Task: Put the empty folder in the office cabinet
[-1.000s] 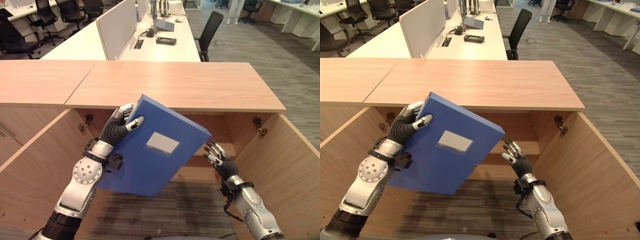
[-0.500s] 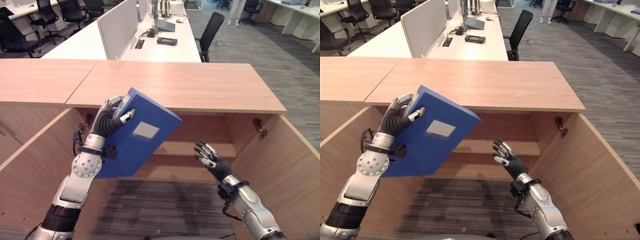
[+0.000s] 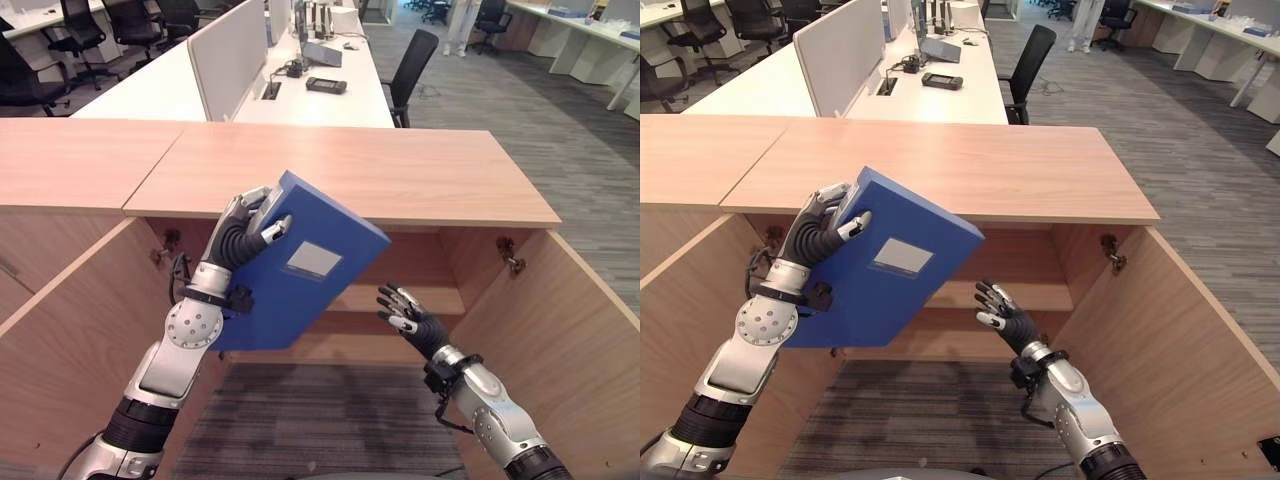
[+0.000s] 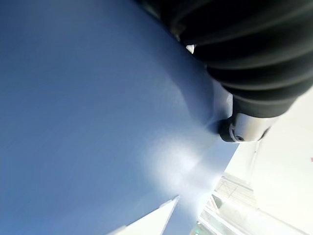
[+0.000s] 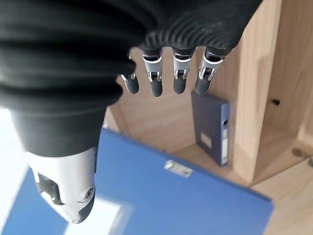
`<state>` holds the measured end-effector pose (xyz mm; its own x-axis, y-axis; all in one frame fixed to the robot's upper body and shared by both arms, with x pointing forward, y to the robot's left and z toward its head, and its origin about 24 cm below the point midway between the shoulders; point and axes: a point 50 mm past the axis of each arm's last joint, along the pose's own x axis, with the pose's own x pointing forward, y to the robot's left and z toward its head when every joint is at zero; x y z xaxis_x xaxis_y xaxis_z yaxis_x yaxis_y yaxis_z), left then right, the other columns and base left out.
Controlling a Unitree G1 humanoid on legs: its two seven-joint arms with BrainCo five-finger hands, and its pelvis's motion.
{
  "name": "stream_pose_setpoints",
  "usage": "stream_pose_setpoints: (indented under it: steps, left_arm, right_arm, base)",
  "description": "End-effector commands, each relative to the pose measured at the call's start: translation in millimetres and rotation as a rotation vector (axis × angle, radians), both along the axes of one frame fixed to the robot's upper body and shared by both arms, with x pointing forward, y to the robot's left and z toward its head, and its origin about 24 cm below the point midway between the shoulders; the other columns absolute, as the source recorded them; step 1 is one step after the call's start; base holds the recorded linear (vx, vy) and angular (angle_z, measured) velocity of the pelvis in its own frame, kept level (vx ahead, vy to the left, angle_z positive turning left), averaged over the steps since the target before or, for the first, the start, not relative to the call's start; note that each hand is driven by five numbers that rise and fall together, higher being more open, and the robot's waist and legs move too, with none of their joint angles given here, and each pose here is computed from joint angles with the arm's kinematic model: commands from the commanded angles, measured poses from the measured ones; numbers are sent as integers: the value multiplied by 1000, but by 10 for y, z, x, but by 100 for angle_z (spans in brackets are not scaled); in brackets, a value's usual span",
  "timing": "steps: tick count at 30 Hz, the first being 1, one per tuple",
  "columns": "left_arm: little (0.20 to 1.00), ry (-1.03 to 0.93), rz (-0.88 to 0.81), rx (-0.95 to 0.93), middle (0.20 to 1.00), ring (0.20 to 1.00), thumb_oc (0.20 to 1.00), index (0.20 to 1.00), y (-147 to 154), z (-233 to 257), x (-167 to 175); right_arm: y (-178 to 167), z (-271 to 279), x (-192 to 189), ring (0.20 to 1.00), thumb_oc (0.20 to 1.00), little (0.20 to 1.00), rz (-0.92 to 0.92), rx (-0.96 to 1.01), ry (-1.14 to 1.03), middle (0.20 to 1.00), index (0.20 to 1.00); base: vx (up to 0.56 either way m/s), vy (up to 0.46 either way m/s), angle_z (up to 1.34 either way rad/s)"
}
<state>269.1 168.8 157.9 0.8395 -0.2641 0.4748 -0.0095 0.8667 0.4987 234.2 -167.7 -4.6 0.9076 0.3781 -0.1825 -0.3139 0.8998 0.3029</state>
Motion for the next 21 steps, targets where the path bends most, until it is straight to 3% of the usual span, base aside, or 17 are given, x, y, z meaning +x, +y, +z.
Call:
stream_pose_setpoints:
  steps: [1,10,21]
  left_arm:
    - [200,-147,-106,-83,200,200,200,200,-107,342,52]
    - [200,-150,-131,-111,200,200,200,200,-76,375,-6]
    - [200,-114,-184,-111,200,200,200,200,-205,334,40]
  right_arm:
    - [-22,193,192,1000,1000,1000,-114,18,-124,1000,1000]
    - [-193,160,250,1000,1000,1000,-240,-34,-109,1000,1000]
    - [50,354,350,1000,1000,1000,-131,8,-191,1000,1000]
  base:
    - [0,0,0]
    - [-1,-1,1]
    - [0,0,0]
